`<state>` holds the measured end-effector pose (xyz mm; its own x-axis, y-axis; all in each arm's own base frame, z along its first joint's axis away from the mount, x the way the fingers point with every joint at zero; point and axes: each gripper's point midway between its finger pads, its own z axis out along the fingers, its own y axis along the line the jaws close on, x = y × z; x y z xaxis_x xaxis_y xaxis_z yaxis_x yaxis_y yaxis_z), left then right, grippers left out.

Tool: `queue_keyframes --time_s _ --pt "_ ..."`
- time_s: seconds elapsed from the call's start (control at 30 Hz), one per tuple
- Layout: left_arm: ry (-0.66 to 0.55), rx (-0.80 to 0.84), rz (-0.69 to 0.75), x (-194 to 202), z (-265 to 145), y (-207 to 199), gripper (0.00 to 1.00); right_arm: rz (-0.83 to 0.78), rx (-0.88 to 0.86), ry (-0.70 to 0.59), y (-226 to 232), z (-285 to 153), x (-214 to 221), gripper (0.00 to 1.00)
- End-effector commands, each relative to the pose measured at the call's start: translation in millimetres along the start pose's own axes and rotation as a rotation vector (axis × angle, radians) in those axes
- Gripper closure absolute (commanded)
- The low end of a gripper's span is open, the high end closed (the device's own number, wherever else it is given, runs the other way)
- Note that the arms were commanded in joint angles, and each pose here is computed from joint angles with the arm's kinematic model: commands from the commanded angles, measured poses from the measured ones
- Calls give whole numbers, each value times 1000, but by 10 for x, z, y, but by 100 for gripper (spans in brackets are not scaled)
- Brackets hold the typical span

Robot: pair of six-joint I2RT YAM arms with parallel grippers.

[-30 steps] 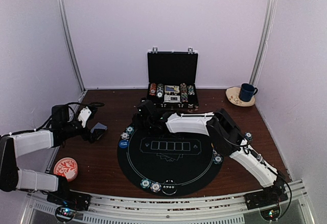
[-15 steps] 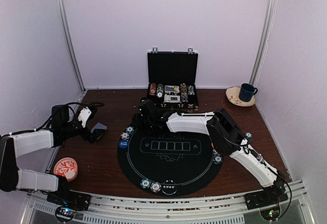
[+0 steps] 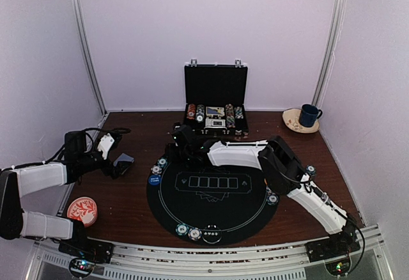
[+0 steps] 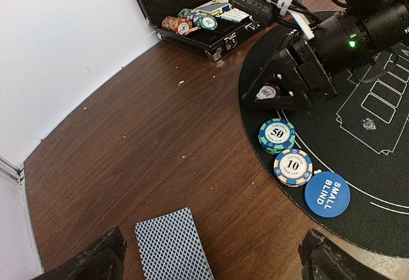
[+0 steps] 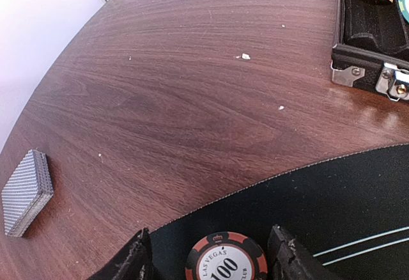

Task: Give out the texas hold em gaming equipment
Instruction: Place the poker chips pile in the small blind area.

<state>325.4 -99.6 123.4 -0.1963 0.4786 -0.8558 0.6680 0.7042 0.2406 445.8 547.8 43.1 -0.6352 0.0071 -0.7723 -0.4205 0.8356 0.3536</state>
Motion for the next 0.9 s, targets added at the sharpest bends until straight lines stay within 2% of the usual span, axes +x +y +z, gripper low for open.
queue_keyframes --time_s 0.0,0.4,0.7,0.87 --pt "-35 -13 33 -87 7 39 2 -24 -65 111 229 -96 313 38" --pt "-33 -13 32 -81 11 39 2 -22 -146 116 428 -138 331 39" --pt "-33 -13 33 -81 11 38 2 -27 -109 104 382 -165 288 39" --pt "-32 -13 31 -79 12 38 2 -44 -34 53 288 -272 73 36"
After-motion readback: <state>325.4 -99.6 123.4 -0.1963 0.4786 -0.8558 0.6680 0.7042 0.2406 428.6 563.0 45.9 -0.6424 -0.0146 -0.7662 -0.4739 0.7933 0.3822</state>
